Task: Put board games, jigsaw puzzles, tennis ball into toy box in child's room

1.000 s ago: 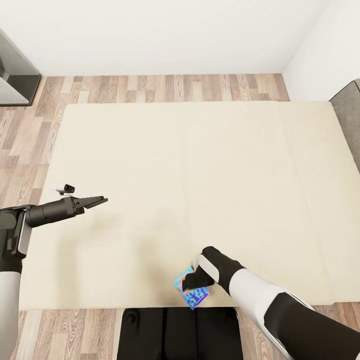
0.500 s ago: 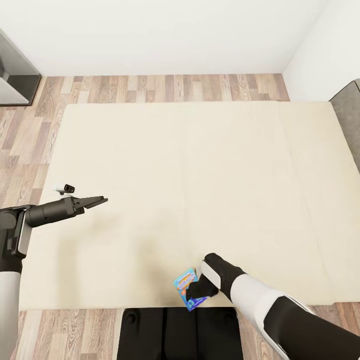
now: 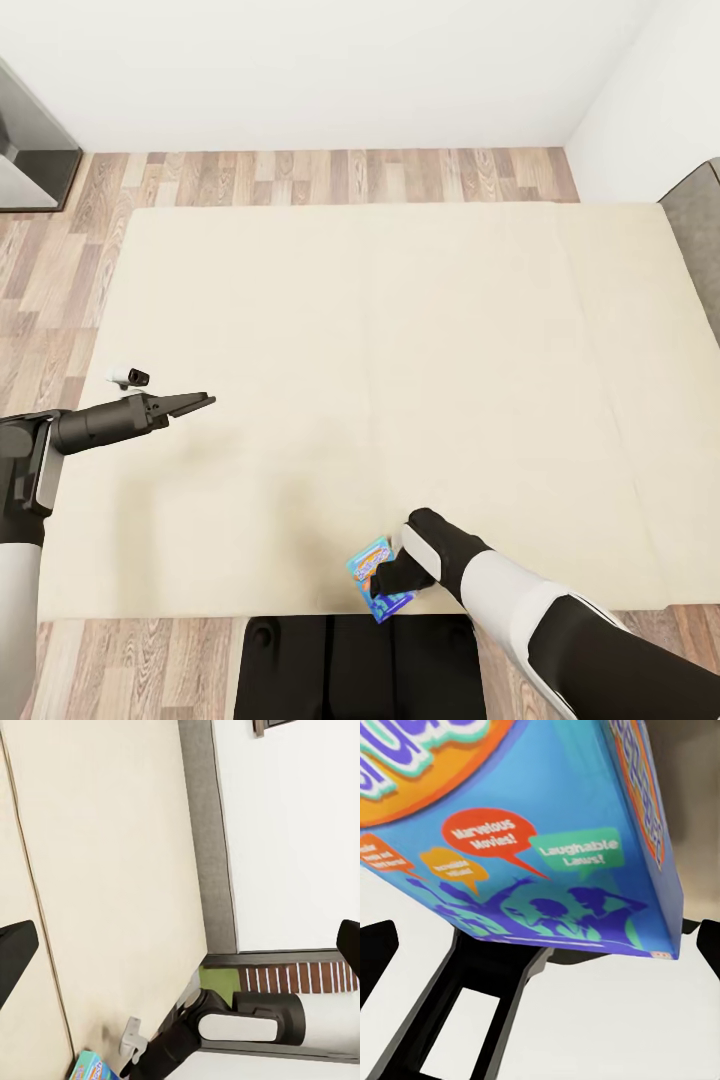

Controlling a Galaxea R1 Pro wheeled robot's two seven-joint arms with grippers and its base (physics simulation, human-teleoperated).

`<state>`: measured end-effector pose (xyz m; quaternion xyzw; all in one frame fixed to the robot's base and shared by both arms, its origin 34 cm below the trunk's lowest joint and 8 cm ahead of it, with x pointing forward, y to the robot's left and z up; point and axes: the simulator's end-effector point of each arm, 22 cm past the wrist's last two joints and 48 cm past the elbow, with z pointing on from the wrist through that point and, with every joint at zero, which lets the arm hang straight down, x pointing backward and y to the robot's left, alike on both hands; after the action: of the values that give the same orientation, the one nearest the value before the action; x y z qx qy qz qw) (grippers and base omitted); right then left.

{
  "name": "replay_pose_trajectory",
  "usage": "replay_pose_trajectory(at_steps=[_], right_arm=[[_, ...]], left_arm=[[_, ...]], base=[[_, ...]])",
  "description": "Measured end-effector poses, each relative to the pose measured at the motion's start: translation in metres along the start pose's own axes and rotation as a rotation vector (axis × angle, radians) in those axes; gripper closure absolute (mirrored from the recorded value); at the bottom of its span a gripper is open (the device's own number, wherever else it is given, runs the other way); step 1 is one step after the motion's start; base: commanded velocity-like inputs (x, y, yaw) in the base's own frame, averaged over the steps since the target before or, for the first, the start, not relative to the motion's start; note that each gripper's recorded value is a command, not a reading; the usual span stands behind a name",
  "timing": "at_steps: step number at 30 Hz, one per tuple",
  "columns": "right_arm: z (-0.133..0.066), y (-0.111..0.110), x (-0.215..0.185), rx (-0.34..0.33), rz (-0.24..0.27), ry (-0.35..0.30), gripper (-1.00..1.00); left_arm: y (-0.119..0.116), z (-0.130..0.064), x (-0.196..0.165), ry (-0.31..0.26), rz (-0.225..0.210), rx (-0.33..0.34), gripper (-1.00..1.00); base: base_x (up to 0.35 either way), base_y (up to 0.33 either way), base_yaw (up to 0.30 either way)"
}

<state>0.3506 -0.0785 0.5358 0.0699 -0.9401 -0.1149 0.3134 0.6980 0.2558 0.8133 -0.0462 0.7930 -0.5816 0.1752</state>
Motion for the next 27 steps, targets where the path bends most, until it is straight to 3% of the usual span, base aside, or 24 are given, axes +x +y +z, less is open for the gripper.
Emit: replay_pose_trajectory(at_steps=[27], right_arm=[[-0.0009, 0.0016, -0.0012, 0.0, -0.008, -0.002, -1.0]], left_arm=[[0.0, 0.0, 0.0, 0.0, 0.0, 0.0, -1.0]], base=[[0.0, 0.0, 0.0]])
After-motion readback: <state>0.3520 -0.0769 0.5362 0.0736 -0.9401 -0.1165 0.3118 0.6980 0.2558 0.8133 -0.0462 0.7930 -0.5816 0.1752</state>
